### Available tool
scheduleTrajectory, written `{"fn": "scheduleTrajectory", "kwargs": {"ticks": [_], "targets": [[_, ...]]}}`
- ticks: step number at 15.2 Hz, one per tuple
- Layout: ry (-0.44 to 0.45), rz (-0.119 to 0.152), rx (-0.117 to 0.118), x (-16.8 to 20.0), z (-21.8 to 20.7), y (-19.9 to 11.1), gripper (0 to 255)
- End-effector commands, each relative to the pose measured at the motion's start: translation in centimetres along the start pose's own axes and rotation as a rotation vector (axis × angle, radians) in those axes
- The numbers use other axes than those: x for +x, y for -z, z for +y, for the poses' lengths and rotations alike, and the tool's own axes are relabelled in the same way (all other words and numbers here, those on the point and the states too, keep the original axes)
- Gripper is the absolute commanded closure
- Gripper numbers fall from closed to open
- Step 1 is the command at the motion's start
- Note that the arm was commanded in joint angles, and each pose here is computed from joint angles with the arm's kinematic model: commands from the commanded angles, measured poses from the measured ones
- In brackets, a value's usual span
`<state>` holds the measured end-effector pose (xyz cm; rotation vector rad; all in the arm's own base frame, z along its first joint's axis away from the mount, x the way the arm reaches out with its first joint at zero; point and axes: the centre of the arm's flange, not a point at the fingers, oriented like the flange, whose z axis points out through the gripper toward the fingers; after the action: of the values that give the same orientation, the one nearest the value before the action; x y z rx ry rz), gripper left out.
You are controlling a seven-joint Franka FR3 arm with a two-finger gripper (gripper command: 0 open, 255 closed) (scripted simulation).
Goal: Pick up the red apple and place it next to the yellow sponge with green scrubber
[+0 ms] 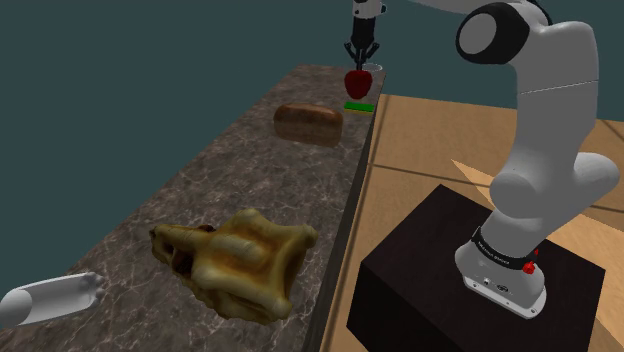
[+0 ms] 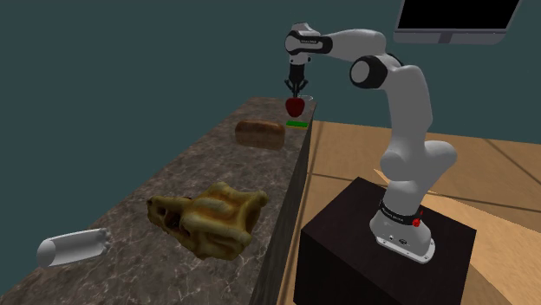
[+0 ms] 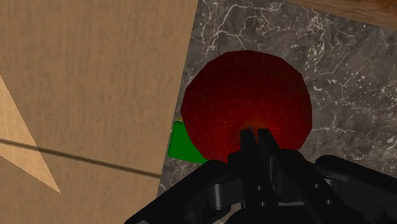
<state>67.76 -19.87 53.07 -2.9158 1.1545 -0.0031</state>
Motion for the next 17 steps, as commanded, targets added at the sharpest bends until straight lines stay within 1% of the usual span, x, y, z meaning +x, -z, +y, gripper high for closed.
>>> {"fn": "scheduleTrajectory", "kwargs": {"ticks": [1, 17], "targets": [[0.0, 0.001, 0.0, 0.1, 0.0, -1.0, 255], [0.0, 0.001, 0.0, 0.1, 0.1, -9.5, 255]]}}
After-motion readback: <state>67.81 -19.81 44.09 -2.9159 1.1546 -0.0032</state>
